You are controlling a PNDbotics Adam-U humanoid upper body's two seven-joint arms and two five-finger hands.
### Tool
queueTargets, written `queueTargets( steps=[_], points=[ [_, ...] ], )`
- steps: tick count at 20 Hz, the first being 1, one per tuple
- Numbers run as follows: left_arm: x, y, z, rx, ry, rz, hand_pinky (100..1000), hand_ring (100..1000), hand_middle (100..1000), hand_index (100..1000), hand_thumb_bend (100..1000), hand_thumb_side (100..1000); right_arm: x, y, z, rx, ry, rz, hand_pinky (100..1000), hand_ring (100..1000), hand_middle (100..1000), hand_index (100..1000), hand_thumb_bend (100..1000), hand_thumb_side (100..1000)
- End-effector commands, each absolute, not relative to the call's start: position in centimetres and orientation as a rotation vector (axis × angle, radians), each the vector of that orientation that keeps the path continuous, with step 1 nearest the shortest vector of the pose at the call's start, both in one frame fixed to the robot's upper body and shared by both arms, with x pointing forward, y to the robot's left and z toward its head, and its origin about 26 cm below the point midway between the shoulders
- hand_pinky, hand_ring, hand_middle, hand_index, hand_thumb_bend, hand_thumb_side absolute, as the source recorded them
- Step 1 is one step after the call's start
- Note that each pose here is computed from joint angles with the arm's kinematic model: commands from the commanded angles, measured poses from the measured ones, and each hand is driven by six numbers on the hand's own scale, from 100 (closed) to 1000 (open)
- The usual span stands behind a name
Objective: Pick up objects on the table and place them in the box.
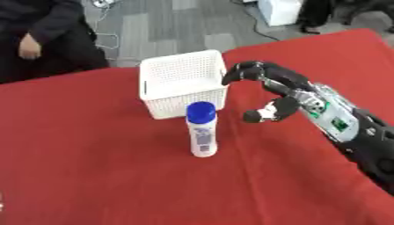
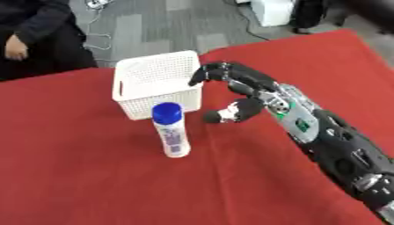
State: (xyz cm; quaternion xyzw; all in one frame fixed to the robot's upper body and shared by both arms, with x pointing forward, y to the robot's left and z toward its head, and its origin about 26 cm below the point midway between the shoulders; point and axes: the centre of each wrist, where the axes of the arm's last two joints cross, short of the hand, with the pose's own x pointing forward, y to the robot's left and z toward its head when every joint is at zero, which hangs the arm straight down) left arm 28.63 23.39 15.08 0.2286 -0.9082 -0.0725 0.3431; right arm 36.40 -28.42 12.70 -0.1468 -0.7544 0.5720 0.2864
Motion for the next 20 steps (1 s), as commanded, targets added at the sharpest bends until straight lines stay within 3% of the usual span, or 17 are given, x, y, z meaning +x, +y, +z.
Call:
queueTargets(
  steps=[1, 20],
  points=[
    [28.5, 23.6, 15.9, 0.599, -2.393, -0.193, 679, 654, 750, 840, 463, 1000, 36.3, -27.6, 13.1, -0.372, -2.026, 1.551, 699, 744, 734, 823, 739, 1000],
    [28.6, 23.3, 16.0, 0.586, -2.400, -0.193, 679, 653, 749, 840, 463, 1000, 37.1, -25.9, 10.9, -0.272, -1.957, 1.589, 689, 740, 735, 840, 731, 1000]
  ],
)
